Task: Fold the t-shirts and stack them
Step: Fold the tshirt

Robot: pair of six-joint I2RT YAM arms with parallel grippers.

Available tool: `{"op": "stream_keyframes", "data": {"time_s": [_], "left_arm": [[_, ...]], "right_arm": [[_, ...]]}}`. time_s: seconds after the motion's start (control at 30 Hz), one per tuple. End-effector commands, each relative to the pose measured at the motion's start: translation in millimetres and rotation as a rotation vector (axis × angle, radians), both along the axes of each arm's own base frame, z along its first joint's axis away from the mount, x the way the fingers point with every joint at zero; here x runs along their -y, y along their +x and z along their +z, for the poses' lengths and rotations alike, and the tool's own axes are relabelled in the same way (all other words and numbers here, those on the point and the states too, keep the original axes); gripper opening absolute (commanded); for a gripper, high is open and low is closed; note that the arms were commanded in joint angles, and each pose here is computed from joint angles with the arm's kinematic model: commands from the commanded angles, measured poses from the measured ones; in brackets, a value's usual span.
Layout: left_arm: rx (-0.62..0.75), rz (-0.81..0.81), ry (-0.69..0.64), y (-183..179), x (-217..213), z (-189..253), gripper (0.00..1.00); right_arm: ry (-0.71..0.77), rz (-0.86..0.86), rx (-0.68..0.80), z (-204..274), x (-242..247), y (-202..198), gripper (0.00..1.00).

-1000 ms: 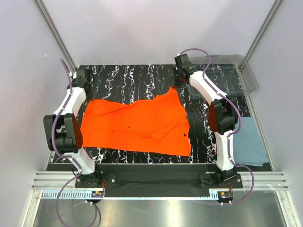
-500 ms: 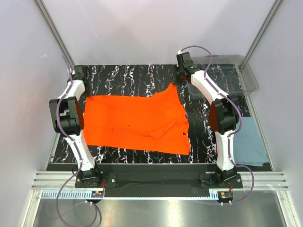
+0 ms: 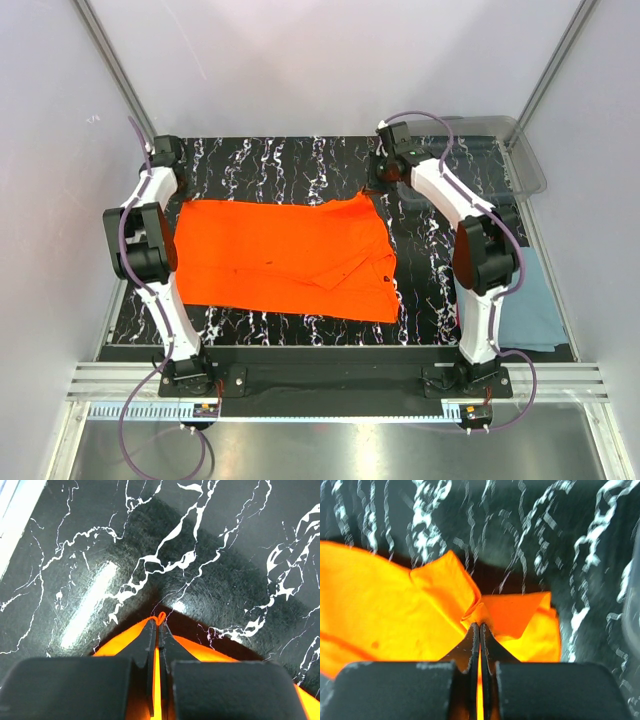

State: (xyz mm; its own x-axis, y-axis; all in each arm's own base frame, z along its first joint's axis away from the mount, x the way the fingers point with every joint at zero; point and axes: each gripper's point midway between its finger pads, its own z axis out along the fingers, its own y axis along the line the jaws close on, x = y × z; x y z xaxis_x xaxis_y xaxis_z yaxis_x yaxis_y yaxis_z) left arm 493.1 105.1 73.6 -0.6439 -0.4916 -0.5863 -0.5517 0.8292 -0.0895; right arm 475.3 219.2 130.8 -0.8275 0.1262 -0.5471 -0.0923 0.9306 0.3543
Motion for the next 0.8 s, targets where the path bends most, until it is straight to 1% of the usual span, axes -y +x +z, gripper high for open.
{"op": "stream_keyframes", "data": {"time_s": [0.0,0.13,0.3,0.5,0.57,0.77], "left_arm": [[0.039,-0.007,0.004,-1,-2,20,0.00],[0.006,0.018,0.009,-20,-6,25,0.00],[-0.049,0.055,0.028,-47,-18,22,0.00],[-0.113,0.060,0.033,-73,-24,19,0.01],[-0.113,0.064,0.040,-78,-26,21,0.01],[-0.170,0.066,0.051,-98,-27,11,0.03]], "right_arm": [[0.114,0.029,0.072,55,-7,-16,0.00],[0.184,0.062,0.023,56,-15,-39,0.00],[0.237,0.088,-0.014,62,-24,-67,0.00],[0.267,0.090,-0.045,63,-28,-98,0.00],[0.275,0.096,-0.072,56,-31,-109,0.00],[0.263,0.124,-0.117,39,-35,-146,0.00]]}}
